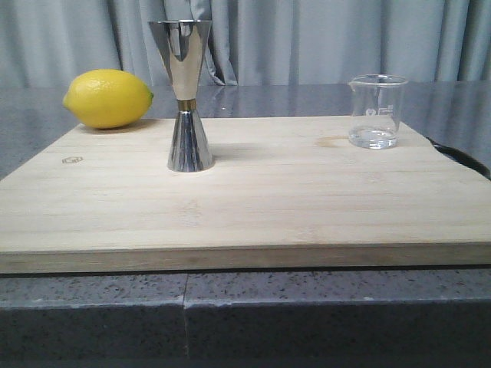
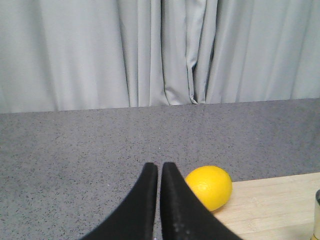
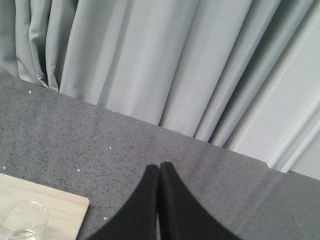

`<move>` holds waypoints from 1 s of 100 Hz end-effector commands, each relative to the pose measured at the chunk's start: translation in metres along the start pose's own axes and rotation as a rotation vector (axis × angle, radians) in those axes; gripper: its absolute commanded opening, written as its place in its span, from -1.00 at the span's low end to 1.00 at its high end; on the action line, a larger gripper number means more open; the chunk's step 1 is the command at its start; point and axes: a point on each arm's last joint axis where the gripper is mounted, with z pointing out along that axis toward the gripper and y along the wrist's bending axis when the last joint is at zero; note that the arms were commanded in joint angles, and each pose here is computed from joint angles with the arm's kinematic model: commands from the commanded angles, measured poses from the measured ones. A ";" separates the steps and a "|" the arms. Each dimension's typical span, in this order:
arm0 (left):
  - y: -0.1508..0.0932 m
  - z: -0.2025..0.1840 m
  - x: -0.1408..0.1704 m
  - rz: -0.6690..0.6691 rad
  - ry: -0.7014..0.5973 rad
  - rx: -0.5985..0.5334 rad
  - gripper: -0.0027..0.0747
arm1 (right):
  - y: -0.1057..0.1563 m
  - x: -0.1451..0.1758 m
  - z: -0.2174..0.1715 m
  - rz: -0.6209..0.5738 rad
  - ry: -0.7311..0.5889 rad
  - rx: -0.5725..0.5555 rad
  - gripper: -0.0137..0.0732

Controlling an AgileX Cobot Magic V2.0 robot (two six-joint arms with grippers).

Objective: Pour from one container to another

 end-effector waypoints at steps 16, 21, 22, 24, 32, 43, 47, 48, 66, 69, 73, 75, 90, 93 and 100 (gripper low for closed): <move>0.001 -0.003 -0.014 -0.020 -0.087 -0.021 -0.98 | -0.007 -0.013 -0.003 0.004 -0.069 0.015 -0.85; 0.001 -0.003 -0.014 -0.020 -0.087 -0.021 -0.98 | -0.007 -0.013 -0.003 0.004 -0.069 0.015 -0.85; 0.001 -0.003 -0.014 -0.020 -0.087 -0.021 -0.98 | -0.007 -0.013 -0.003 0.004 -0.069 0.015 -0.85; 0.001 -0.003 -0.014 -0.020 -0.087 -0.021 -0.98 | -0.007 -0.013 -0.003 0.004 -0.069 0.015 -0.85; 0.001 -0.003 -0.014 -0.020 -0.087 -0.021 -0.98 | -0.007 -0.013 -0.003 0.004 -0.069 0.015 -0.85; 0.001 -0.003 -0.014 -0.020 -0.087 -0.021 -0.98 | -0.007 -0.013 -0.003 0.004 -0.069 0.015 -0.85; 0.001 -0.003 -0.014 -0.020 -0.087 -0.021 -0.98 | -0.007 -0.013 -0.003 0.004 -0.069 0.015 -0.85; 0.001 -0.003 -0.014 -0.020 -0.087 -0.021 -0.98 | -0.007 -0.013 -0.003 0.004 -0.069 0.015 -0.85; 0.001 -0.003 -0.014 -0.020 -0.087 -0.021 -0.98 | -0.007 -0.013 -0.003 0.004 -0.069 0.015 -0.85; 0.001 -0.003 -0.014 -0.020 -0.087 -0.021 -0.98 | -0.007 -0.013 -0.003 0.004 -0.069 0.015 -0.85; 0.001 -0.003 -0.014 -0.020 -0.087 -0.021 -0.98 | -0.007 -0.013 -0.003 0.004 -0.069 0.015 -0.85; 0.001 -0.003 -0.014 -0.020 -0.087 -0.021 -0.98 | -0.007 -0.013 -0.003 0.004 -0.069 0.015 -0.85; 0.003 -0.002 -0.013 -0.024 -0.097 -0.039 -0.98 | -0.007 -0.013 -0.003 0.004 -0.069 0.015 -0.85; 0.005 -0.001 -0.012 -0.035 -0.105 -0.052 -0.98 | -0.007 -0.013 -0.003 0.004 -0.069 0.015 -0.85; 0.010 -0.001 -0.006 -0.057 -0.116 -0.105 -0.98 | -0.007 -0.013 -0.003 0.004 -0.069 0.015 -0.85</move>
